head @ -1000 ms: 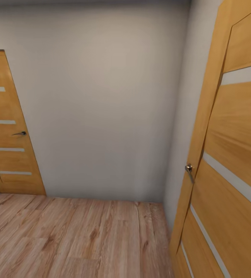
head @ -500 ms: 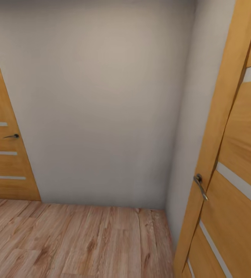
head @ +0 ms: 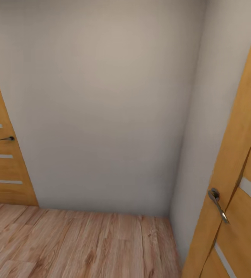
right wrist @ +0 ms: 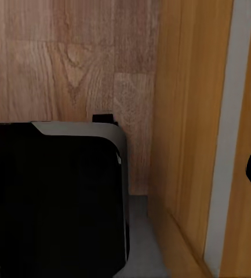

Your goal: Move the two storage containers from the living room to the garage. In the garage, place one container on the floor and stack the other container on top of it (either order is fine).

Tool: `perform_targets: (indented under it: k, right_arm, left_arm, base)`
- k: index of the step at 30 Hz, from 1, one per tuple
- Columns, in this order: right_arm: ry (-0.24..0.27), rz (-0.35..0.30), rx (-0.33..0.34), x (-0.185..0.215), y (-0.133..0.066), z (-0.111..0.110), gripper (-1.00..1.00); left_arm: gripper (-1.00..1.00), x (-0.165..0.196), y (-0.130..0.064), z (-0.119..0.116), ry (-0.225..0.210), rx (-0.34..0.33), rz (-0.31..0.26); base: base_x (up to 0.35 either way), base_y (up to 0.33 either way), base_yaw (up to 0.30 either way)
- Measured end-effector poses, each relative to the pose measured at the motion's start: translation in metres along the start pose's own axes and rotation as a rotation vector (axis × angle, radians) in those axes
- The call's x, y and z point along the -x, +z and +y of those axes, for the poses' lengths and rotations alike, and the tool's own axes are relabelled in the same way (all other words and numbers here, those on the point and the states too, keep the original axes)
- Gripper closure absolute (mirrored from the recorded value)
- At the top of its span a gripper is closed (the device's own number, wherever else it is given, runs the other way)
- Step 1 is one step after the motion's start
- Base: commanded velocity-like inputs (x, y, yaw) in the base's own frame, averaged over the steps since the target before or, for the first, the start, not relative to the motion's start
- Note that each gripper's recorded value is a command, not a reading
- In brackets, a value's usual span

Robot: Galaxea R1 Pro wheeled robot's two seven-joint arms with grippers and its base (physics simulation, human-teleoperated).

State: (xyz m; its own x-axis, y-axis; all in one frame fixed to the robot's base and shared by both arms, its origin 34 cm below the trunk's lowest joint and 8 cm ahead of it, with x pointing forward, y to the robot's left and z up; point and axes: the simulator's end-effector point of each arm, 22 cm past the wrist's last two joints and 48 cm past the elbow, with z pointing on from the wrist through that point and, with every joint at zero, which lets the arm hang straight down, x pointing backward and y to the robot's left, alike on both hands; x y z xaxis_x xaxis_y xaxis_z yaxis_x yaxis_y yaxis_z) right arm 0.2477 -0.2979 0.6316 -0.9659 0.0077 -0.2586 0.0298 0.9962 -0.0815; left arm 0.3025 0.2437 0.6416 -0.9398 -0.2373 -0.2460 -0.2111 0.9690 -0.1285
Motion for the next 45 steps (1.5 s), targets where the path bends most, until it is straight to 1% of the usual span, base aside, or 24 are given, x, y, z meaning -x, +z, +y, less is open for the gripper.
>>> perform_targets:
  k: [5,14,20,45]
  right_arm:
    - [0.0,0.0,0.0,0.0001,0.0,0.0,-1.0]
    - [0.0,0.0,0.001,-0.0001,0.0,0.0007,-1.0]
    - [0.0,-0.001,0.001,0.0003,0.0001,0.0012,-1.0]
    - [0.0,0.0,0.001,0.0004,0.0002,0.0012,-1.0]
  left_arm:
    - [-1.0,0.0,0.0,0.0,0.0,0.0,0.0]
    - [-1.0,0.0,0.0,0.0,0.0,0.0,0.0]
    - [-1.0,0.0,0.0001,0.0,0.0,0.0,0.0]
    - [-1.0,-0.0001,0.0003,-0.0009,0.0,-0.001,0.001]
  base:
    - [0.319,0.0,0.23]
    - [0.301,0.0,0.049]
    - [0.221,0.0,0.211]
    - [0.01,0.0,0.266]
